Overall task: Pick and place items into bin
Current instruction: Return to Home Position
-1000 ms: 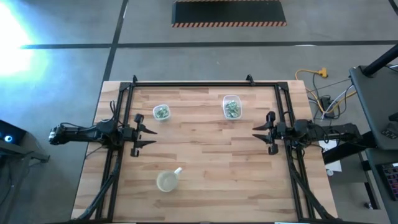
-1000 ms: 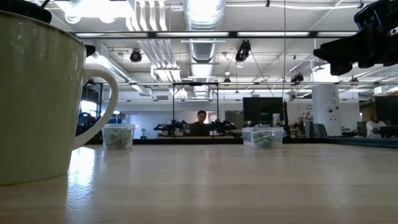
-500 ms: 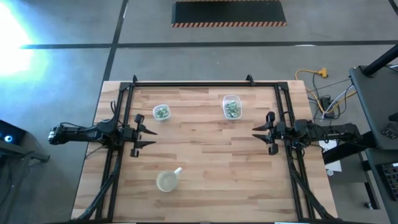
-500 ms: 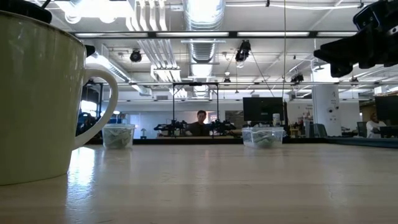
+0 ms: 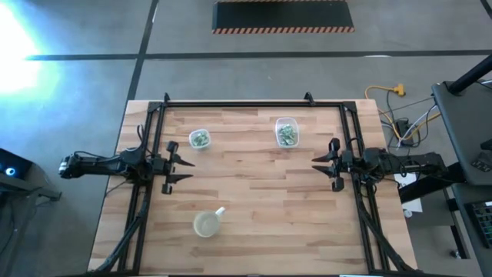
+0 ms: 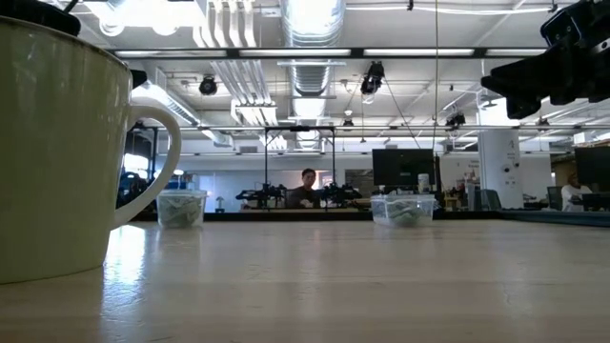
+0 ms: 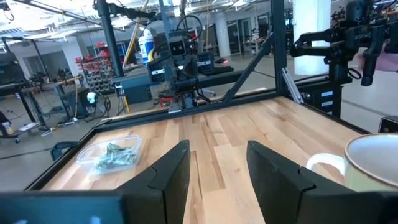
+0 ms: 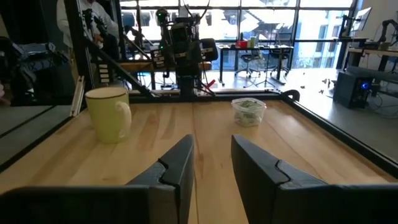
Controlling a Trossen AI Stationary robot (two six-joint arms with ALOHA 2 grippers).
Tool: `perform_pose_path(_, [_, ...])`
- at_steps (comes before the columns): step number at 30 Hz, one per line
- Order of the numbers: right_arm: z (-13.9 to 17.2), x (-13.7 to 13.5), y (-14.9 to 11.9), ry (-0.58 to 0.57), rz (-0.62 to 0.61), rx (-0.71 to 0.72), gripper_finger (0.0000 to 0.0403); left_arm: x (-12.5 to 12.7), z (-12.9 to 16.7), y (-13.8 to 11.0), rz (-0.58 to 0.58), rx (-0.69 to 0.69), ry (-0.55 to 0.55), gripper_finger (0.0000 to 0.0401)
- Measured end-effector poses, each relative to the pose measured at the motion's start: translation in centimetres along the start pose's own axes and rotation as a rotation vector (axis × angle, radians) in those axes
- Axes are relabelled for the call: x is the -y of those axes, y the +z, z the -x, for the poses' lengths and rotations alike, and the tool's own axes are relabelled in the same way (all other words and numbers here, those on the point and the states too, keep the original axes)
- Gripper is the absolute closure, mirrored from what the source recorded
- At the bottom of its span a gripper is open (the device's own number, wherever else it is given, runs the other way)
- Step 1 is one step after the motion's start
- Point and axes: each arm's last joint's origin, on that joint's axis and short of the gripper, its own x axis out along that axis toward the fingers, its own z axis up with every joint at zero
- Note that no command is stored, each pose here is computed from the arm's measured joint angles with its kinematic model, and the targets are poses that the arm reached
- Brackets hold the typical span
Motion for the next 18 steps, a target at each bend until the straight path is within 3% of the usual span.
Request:
perform_pose_path(6, [0.01, 0.0, 0.02, 0.0, -0.003, 0.001, 0.03, -0.02, -0.06, -0.09, -0.002, -0.012, 0.01, 0.0258])
perform_pose_path(14, [0.01, 0.0, 0.02, 0.0, -0.004, 0.001, 0.0309, -0.39, -0.06, -0.17, 0.026, -0.035, 0.139, 0.0258])
perform_pose_path(18, [0.01, 0.0, 0.02, 0.0, 0.0, 0.001, 0.0314, -0.39, -0.07, -0.18, 0.026, -0.035, 0.139, 0.0258])
